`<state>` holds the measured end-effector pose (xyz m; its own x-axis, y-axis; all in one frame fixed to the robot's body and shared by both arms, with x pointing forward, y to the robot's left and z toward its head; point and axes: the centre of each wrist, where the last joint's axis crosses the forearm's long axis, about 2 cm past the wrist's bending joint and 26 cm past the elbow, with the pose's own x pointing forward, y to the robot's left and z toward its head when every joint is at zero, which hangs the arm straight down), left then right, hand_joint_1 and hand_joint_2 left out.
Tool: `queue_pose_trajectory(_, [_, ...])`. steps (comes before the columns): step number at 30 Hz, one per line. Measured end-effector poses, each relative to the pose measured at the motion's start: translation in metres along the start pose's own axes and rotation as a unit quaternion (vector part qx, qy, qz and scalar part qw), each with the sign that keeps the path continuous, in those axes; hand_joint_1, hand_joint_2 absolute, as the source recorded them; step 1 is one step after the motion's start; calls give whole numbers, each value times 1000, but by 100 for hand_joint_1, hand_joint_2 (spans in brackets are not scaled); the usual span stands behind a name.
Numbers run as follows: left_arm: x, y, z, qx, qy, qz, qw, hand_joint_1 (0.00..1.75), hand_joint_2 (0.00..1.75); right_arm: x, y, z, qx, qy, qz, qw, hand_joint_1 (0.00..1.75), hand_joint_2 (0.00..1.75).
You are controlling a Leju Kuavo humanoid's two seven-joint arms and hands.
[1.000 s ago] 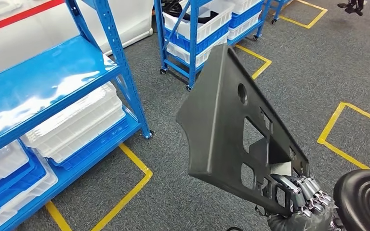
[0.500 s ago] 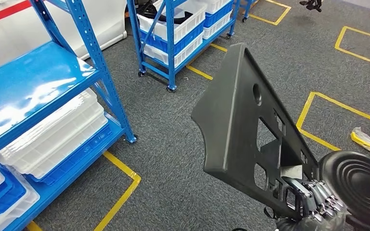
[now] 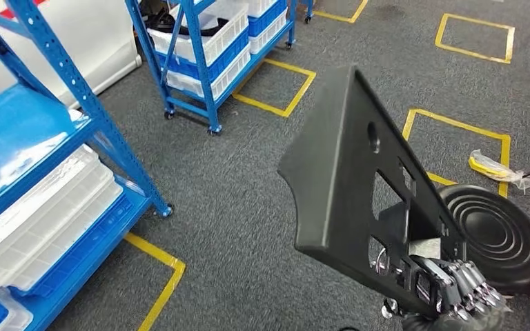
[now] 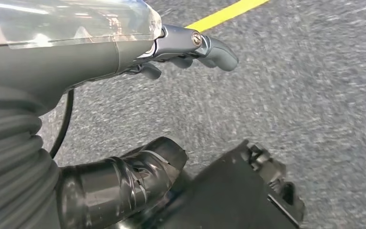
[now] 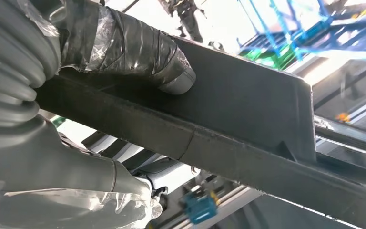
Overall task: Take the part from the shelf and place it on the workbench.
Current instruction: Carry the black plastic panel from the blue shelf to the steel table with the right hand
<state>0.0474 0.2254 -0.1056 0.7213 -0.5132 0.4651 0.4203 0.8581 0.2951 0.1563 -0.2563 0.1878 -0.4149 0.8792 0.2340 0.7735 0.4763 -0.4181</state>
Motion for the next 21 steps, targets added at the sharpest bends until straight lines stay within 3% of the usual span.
queue_pose_trajectory(21, [-4,0,1,2,-2,1,1000,0,175,-3,2,-3,-7,2,1,1000,175,175])
